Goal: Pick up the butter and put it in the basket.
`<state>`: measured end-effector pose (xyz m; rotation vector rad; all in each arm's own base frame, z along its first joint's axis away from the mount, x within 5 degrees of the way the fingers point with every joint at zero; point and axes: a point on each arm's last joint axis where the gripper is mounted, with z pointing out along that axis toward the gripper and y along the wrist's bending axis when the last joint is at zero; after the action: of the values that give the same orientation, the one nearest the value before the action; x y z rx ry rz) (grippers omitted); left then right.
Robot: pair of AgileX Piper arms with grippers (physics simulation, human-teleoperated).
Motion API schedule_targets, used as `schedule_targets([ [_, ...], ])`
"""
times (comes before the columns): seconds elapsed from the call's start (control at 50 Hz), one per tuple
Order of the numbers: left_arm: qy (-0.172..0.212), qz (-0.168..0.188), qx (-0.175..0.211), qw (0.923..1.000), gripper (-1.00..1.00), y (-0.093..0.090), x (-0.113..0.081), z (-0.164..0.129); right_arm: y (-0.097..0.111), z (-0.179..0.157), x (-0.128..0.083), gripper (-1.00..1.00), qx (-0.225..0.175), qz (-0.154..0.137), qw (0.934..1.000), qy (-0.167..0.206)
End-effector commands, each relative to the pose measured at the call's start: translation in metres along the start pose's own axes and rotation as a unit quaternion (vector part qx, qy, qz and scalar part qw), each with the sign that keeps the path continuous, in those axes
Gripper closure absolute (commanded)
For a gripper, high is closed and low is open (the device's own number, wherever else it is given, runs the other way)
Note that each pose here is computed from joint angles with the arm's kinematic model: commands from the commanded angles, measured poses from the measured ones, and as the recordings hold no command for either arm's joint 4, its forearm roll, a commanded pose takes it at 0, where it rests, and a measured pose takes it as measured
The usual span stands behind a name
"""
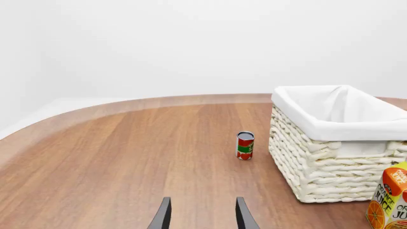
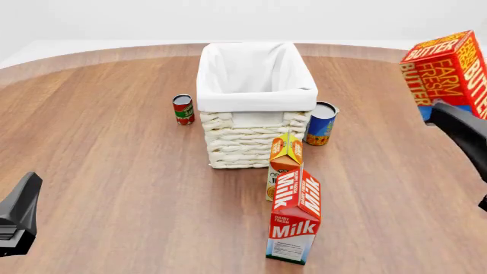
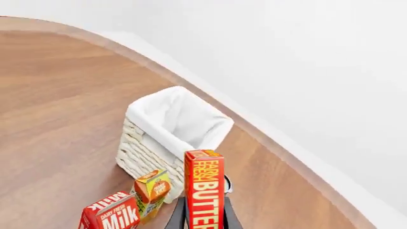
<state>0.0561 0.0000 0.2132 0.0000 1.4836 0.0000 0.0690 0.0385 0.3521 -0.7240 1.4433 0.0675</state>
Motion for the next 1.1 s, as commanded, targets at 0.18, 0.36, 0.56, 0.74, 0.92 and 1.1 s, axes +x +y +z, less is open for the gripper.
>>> schedule_targets([
  [0.18,0.0,0.0,0.0,1.0,-1.0,0.0,0.0,0.0,-0.007,0.004,-0.018,1.0,0.019,0.171,0.9802,-0.098],
  [0.36,0.0,0.0,0.0,1.0,-1.0,0.0,0.0,0.0,-0.015,0.021,-0.045,1.0,-0.009,0.317,0.9347,-0.161],
  [0.56,0.0,0.0,0.0,1.0,-1.0,0.0,0.0,0.0,-0.015,0.059,-0.061,1.0,-0.029,0.345,0.9236,-0.164],
  [0.74,0.0,0.0,0.0,1.0,-1.0,0.0,0.0,0.0,-0.013,0.104,-0.09,1.0,-0.053,0.319,0.9366,-0.134],
  [0.92,0.0,0.0,0.0,1.0,-1.0,0.0,0.0,0.0,-0.011,0.172,-0.093,1.0,-0.049,0.258,0.9641,-0.04],
  [1.1,0.0,0.0,0.0,1.0,-1.0,0.0,0.0,0.0,-0.016,0.207,-0.094,1.0,-0.047,0.185,0.9815,0.02],
])
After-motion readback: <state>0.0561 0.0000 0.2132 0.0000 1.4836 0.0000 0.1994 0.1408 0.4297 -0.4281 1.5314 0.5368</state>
